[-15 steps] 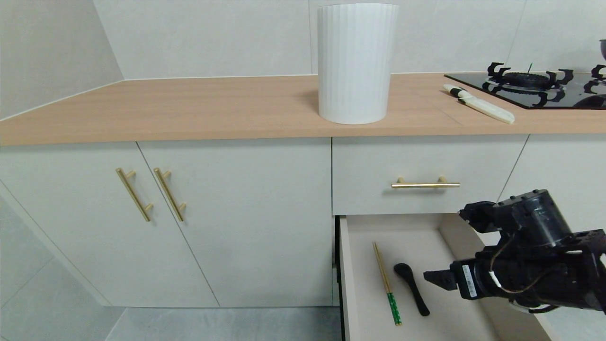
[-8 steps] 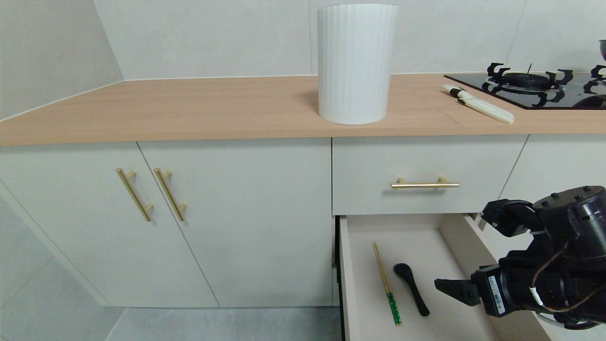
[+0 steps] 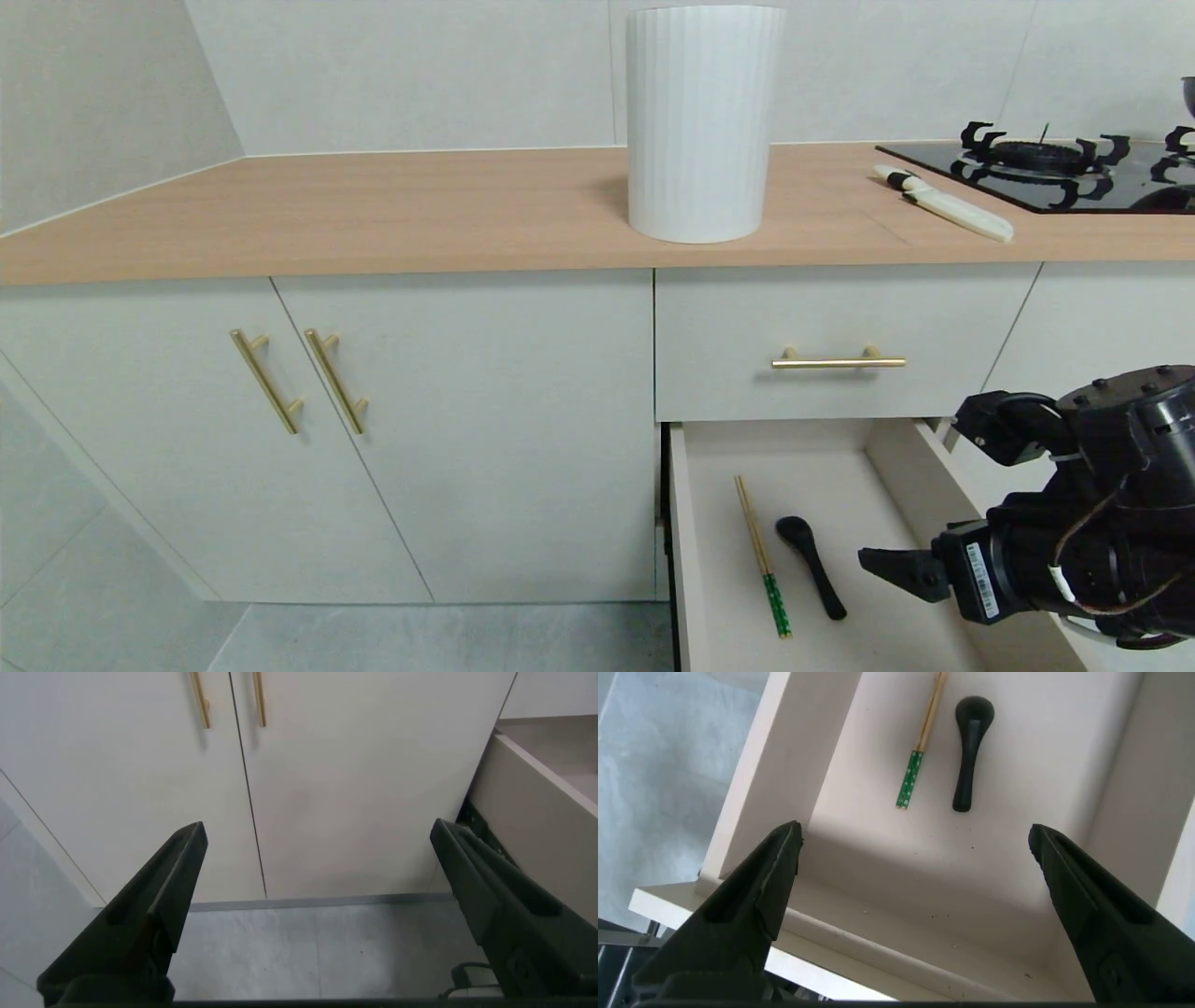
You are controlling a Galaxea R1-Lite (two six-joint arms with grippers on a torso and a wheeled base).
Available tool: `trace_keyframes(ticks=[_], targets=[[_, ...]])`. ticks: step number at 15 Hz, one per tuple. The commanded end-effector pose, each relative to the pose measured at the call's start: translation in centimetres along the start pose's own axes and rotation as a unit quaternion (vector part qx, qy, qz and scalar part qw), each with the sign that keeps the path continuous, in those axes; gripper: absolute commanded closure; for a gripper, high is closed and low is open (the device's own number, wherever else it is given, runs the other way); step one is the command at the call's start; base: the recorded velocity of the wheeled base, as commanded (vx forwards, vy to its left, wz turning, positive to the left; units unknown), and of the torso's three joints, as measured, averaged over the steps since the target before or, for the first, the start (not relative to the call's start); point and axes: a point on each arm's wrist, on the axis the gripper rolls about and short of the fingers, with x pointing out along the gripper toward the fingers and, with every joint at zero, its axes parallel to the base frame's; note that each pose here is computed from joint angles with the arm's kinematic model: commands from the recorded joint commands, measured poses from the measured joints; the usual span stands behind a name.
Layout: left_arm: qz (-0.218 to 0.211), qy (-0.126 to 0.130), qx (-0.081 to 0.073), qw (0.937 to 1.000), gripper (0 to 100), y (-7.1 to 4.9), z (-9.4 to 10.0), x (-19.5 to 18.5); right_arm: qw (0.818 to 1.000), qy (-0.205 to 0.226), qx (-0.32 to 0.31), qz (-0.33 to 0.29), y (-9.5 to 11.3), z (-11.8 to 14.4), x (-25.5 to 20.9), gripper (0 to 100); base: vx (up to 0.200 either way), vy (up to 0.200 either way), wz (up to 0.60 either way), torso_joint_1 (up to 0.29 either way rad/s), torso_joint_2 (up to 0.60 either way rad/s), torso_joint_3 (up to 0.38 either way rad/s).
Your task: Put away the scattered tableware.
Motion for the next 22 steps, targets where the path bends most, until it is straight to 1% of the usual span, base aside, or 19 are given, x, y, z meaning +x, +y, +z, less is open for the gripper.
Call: trace_keyframes(ticks=[1, 4, 6, 8, 11, 13, 14, 17, 21, 22], targets=[[0.000, 0.001, 0.000, 1.0000, 0, 0.0, 0.0, 0.0, 1.000, 0.003, -0.001, 0.000, 0.0, -0.1, 0.1, 0, -0.200, 0.000, 0.00, 0.012, 0.00, 0.007], [0.000, 0.000, 0.000, 1.0000, 0, 0.0, 0.0, 0.0, 1.000, 0.006, -0.002, -0.001, 0.0, -0.1, 0.2, 0, -0.200, 0.000, 0.00, -0.004, 0.01, 0.006], [0.000, 0.000, 0.000, 1.0000, 0, 0.0, 0.0, 0.0, 1.000, 0.018, -0.004, -0.003, 0.0, -0.3, 0.1, 0, -0.200, 0.000, 0.00, 0.005, 0.00, 0.002], [0.000, 0.000, 0.000, 1.0000, 0, 0.0, 0.0, 0.0, 1.000, 0.021, -0.015, -0.003, 0.0, -0.4, 0.2, 0, -0.200, 0.000, 0.00, 0.002, 0.00, 0.002], [0.000, 0.000, -0.001, 1.0000, 0, 0.0, 0.0, 0.0, 0.999, 0.039, -0.026, -0.003, 0.1, -1.0, 0.5, 0, 0.000, 0.000, 0.00, 0.000, 0.00, 0.000], [0.000, 0.000, -0.001, 1.0000, 0, 0.0, 0.0, 0.0, 0.997, 0.061, -0.038, 0.003, 0.6, -1.5, 0.6, 0, 0.000, 0.000, 0.00, 0.000, 0.00, 0.000], [0.000, 0.000, -0.001, 1.0000, 0, 0.0, 0.0, 0.0, 0.995, 0.084, -0.048, 0.006, 0.9, -2.0, 1.1, 0, 0.000, 0.000, 0.00, 0.000, 0.00, 0.000], [0.000, 0.001, -0.001, 1.0000, 0, 0.0, 0.0, 0.0, 0.990, 0.128, -0.063, 0.003, 1.3, -3.2, 2.8, 0, 0.000, 0.000, 0.00, 0.000, 0.00, 0.000], [0.000, 0.001, -0.001, 1.0000, 0, 0.0, 0.0, 0.0, 0.983, 0.168, -0.072, -0.005, 1.6, -4.2, 4.5, 0, 0.000, 0.000, 0.00, 0.000, 0.00, 0.000], [0.000, 0.000, -0.001, 1.0000, 0, 0.0, 0.0, 0.0, 0.983, 0.171, -0.072, -0.009, 1.7, -4.2, 4.8, 0, 0.000, 0.000, 0.00, 0.000, 0.00, 0.000]])
